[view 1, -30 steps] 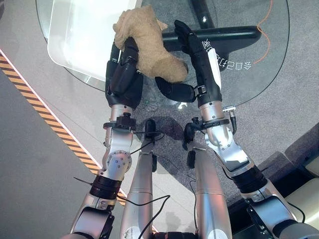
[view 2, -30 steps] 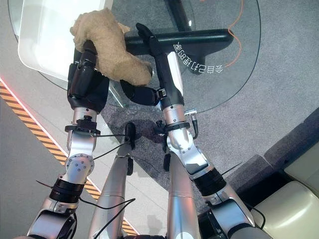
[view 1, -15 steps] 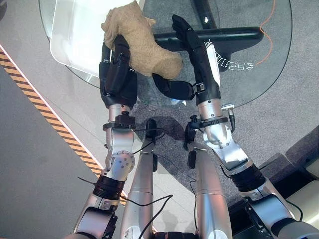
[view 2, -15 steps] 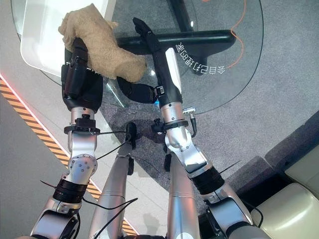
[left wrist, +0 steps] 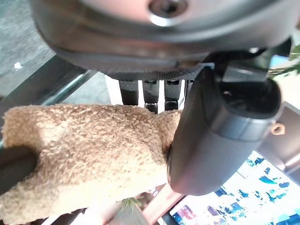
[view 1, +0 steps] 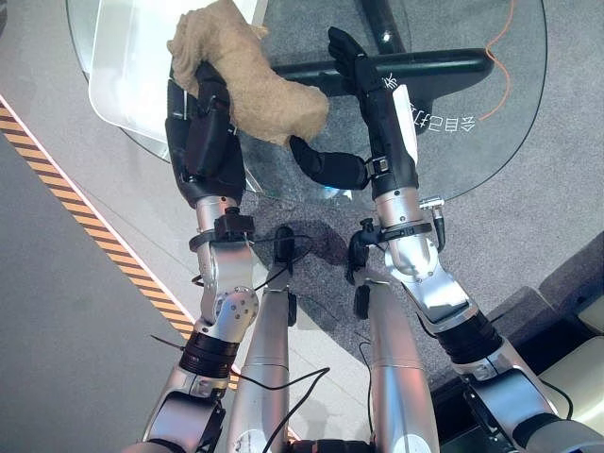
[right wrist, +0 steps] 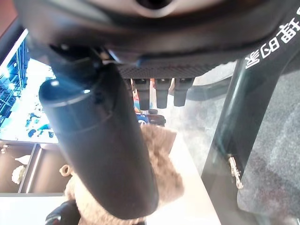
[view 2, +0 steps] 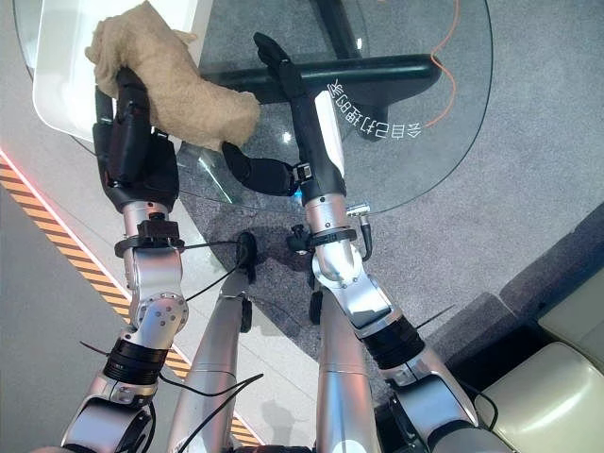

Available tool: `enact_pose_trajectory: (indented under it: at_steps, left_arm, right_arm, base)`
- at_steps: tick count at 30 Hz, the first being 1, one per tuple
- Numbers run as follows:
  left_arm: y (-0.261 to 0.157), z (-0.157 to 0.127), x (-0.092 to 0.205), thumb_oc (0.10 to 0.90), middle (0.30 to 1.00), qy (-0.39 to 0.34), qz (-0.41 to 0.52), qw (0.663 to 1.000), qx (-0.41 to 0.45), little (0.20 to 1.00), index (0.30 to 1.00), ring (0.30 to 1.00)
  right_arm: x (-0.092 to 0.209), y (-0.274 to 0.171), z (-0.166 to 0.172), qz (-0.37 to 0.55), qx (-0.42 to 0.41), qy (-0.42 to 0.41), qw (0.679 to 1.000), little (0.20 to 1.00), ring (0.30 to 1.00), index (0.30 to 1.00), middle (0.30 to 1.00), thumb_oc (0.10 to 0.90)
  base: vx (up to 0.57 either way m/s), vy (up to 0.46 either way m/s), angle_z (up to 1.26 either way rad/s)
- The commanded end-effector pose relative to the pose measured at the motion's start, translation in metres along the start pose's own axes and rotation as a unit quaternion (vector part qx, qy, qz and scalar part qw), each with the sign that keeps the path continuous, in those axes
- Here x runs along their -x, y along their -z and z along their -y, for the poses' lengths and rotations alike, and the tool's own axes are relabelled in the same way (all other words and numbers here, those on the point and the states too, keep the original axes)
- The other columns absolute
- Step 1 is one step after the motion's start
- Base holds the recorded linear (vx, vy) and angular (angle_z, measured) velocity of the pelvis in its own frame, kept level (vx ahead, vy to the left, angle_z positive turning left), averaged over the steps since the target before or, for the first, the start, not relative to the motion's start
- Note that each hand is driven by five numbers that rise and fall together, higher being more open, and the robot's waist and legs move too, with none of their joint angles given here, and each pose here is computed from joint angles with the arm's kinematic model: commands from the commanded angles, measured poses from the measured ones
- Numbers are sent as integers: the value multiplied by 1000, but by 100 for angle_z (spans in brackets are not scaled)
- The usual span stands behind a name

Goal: Wipe the table with a cloth and put it in the basket.

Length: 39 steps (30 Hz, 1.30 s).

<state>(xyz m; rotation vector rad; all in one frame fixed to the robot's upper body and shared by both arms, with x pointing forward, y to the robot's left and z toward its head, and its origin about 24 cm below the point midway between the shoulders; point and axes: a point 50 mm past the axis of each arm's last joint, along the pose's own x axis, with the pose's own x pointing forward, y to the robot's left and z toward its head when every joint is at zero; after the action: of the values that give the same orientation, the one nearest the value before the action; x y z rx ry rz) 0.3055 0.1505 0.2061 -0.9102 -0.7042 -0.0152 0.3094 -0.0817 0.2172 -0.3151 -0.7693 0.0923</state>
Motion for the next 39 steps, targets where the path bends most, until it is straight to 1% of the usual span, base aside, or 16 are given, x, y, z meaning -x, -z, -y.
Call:
enact_pose_trajectory:
  at_steps: [1, 5, 8, 9, 10, 11, 13, 14, 17, 21, 24, 25, 26, 33, 39]
  left_arm:
    - [-71, 36, -11, 100, 300, 86, 212, 974, 2, 200, 300, 300]
    - [-74, 31, -14, 100, 300, 71, 228, 971, -20, 200, 300, 300]
    - [-78, 30, -17, 100, 300, 63, 241, 968, -35, 200, 300, 300]
    - [-80, 26, -18, 100, 300, 55, 252, 965, -49, 200, 300, 300]
    - [-80, 26, -19, 100, 300, 53, 253, 965, -51, 200, 300, 300]
    - [-82, 24, -20, 100, 300, 47, 260, 963, -58, 200, 300, 300]
    - [-83, 22, -21, 100, 300, 42, 265, 961, -62, 200, 300, 300]
    - [-85, 21, -22, 100, 300, 38, 268, 960, -65, 200, 300, 300]
    - [-87, 18, -23, 100, 300, 32, 271, 959, -70, 200, 300, 300]
    - [-89, 14, -27, 100, 300, 22, 277, 957, -80, 200, 300, 300]
    - [-90, 14, -29, 100, 300, 18, 279, 956, -85, 200, 300, 300]
    - [-91, 13, -32, 100, 300, 14, 284, 954, -92, 200, 300, 300]
    - [-91, 13, -33, 100, 300, 14, 285, 954, -94, 200, 300, 300]
    - [-99, 10, -48, 100, 300, -9, 312, 939, -147, 200, 300, 300]
    - [-102, 9, -63, 100, 300, -33, 326, 926, -186, 200, 300, 300]
  right_arm:
    - [-9, -53, 30, 150, -9, 89, 985, 900, 900, 900, 900, 800]
    - [-9, -46, 36, 138, -1, 116, 984, 900, 900, 900, 900, 800]
    - [-8, -37, 44, 115, 13, 162, 980, 900, 900, 900, 900, 800]
    - [-4, -20, 56, 72, 23, 223, 972, 900, 900, 900, 900, 800]
    - [-3, -16, 58, 64, 21, 234, 970, 900, 900, 900, 900, 800]
    - [3, -4, 64, 40, 27, 267, 963, 900, 900, 900, 900, 800]
    - [7, 5, 70, 23, 34, 290, 956, 900, 900, 900, 900, 800]
    - [10, 12, 77, 9, 41, 316, 948, 900, 900, 900, 900, 800]
    - [14, 19, 87, -9, 56, 350, 935, 900, 900, 900, 900, 800]
    - [18, 31, 105, -36, 79, 404, 911, 900, 900, 900, 900, 800]
    - [20, 36, 112, -47, 84, 423, 901, 900, 900, 900, 900, 800]
    - [23, 42, 119, -56, 96, 439, 891, 900, 900, 900, 900, 800]
    - [23, 43, 120, -59, 97, 442, 890, 900, 900, 900, 900, 800]
    - [37, 69, 143, -114, 117, 498, 851, 900, 900, 900, 900, 800]
    - [48, 90, 154, -165, 131, 521, 827, 900, 900, 900, 900, 800]
  base:
    - [0, 0, 0]
    - [0, 0, 0]
    - [0, 12, 0]
    - [-1, 34, -2]
    - [-1, 58, -2]
    - [1, 43, -2]
    - [-2, 35, -6]
    - [-4, 22, -9]
    - [-2, 10, -8]
    - [1, 1, -1]
    - [0, 0, 0]
    - [0, 0, 0]
    - [0, 0, 0]
    - [0, 0, 0]
    - [0, 0, 0]
